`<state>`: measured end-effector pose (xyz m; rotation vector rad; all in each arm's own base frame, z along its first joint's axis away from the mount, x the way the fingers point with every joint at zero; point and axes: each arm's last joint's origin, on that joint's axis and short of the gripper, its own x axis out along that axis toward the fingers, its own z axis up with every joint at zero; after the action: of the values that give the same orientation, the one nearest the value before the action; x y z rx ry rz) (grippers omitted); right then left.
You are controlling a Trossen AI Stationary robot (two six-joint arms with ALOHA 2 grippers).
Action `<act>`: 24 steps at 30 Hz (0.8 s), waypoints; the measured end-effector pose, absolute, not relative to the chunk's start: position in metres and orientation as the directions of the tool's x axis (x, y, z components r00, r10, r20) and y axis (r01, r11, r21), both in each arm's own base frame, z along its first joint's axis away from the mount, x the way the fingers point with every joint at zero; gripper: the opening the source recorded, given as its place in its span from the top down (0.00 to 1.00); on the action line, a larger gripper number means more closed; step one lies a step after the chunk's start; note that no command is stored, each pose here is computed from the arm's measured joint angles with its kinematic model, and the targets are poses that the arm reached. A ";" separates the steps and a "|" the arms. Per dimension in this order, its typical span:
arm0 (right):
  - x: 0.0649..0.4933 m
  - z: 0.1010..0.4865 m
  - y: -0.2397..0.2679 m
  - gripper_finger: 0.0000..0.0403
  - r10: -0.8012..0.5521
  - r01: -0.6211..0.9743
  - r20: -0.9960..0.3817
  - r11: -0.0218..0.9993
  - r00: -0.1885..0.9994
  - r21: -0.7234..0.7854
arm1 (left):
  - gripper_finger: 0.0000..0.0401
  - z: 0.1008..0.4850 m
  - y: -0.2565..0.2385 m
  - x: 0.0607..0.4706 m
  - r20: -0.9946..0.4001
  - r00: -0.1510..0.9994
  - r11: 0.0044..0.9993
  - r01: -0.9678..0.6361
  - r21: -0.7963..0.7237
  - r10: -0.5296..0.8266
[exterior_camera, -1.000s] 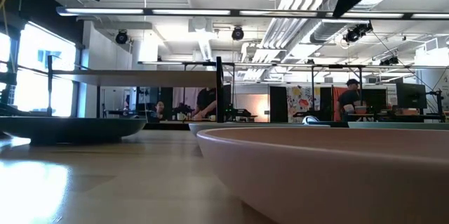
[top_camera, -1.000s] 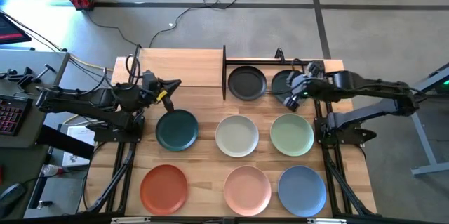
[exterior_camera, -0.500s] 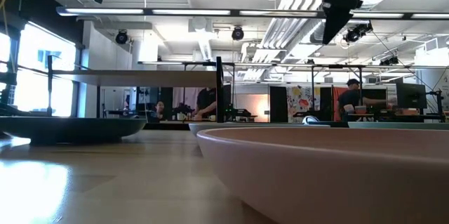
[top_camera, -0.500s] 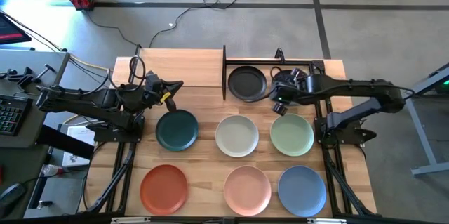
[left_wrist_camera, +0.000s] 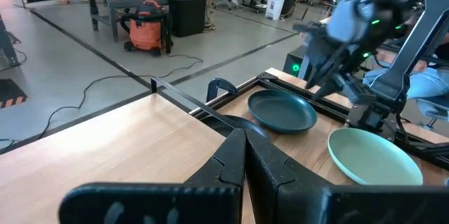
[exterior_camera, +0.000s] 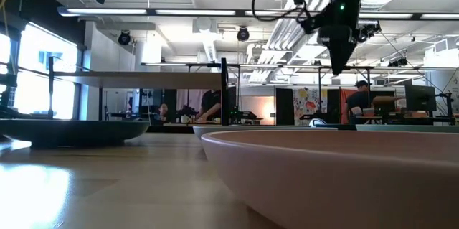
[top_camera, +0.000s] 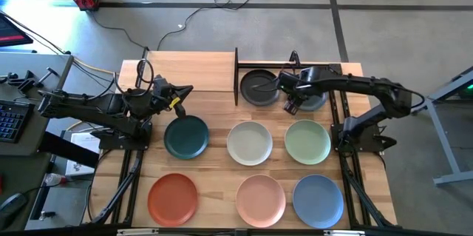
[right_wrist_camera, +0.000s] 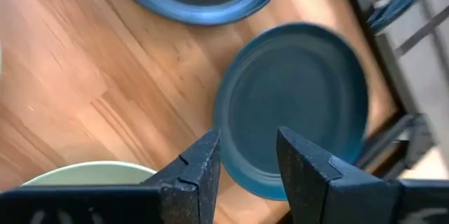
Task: Place and stack plates onto a shelf
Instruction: Put the top dark blue plate on the shelf
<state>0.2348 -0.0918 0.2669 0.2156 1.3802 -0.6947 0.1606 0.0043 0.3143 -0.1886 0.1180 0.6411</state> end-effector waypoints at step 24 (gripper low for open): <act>0.219 0.185 -0.098 0.71 -0.274 0.581 -0.961 0.790 0.050 -0.195 | 1.00 0.314 0.004 0.160 -0.165 0.790 0.779 -0.611 -0.143 0.590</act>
<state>0.2186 -0.0984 0.1846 0.2747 1.3752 -0.6632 0.1604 0.0045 0.3144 -0.1930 0.1138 0.6505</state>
